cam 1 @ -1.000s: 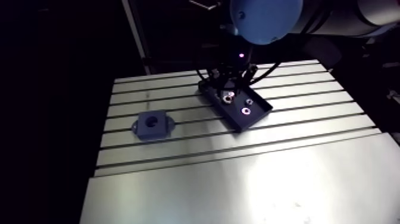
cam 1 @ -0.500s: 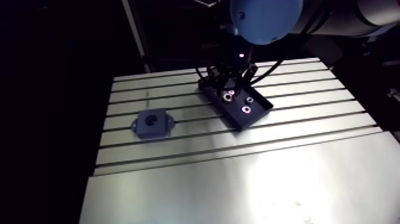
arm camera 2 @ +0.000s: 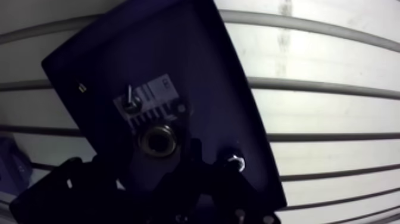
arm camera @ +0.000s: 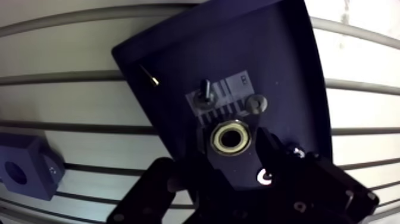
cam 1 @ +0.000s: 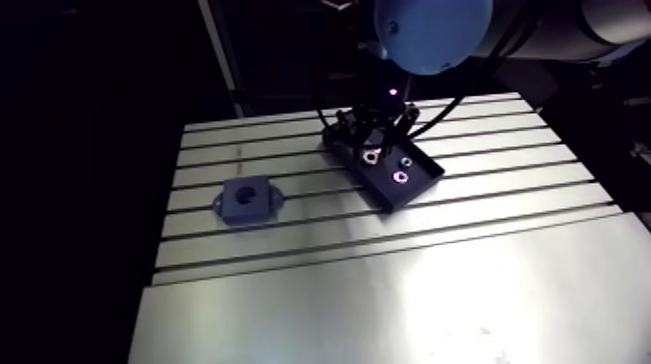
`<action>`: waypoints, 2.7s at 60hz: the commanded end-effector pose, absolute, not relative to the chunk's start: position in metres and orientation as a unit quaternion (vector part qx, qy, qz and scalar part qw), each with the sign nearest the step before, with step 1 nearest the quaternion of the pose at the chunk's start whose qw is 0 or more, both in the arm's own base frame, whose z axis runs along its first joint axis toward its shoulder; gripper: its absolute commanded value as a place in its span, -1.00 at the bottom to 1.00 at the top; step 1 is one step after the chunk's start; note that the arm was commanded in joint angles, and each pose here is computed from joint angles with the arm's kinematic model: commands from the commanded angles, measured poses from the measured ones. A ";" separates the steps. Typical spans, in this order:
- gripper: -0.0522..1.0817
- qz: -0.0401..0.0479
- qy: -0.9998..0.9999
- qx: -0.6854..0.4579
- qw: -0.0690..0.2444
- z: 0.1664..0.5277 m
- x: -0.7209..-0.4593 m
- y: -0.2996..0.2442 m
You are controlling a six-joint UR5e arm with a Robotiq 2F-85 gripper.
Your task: Pick up the bearing and press it into the housing until flush.
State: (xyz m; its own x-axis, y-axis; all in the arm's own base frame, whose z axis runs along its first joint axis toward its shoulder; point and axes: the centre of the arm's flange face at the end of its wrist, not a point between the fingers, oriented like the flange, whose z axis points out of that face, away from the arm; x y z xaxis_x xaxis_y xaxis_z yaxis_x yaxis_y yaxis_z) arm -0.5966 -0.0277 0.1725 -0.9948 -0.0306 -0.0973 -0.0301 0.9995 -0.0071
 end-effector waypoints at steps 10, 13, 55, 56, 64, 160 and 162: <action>-0.11 -0.002 0.999 -0.015 0.049 0.172 -0.596 -0.028; -0.10 -0.002 0.999 -0.015 0.049 0.172 -0.596 -0.028; -0.06 -0.003 0.999 -0.016 0.052 0.169 -0.596 -0.028; -0.06 -0.003 0.999 -0.016 0.052 0.169 -0.596 -0.028; -0.02 -0.002 0.999 -0.016 0.051 0.170 -0.597 -0.028; 0.19 0.001 0.999 -0.014 0.038 0.218 -0.591 -0.027; 0.19 0.002 0.999 -0.014 0.035 0.225 -0.590 -0.027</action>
State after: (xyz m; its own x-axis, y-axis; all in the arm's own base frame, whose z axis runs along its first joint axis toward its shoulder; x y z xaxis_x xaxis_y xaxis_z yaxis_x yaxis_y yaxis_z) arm -0.5942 -0.0287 0.2048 -0.9969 -0.0319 -0.0725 -0.0321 0.9995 0.0006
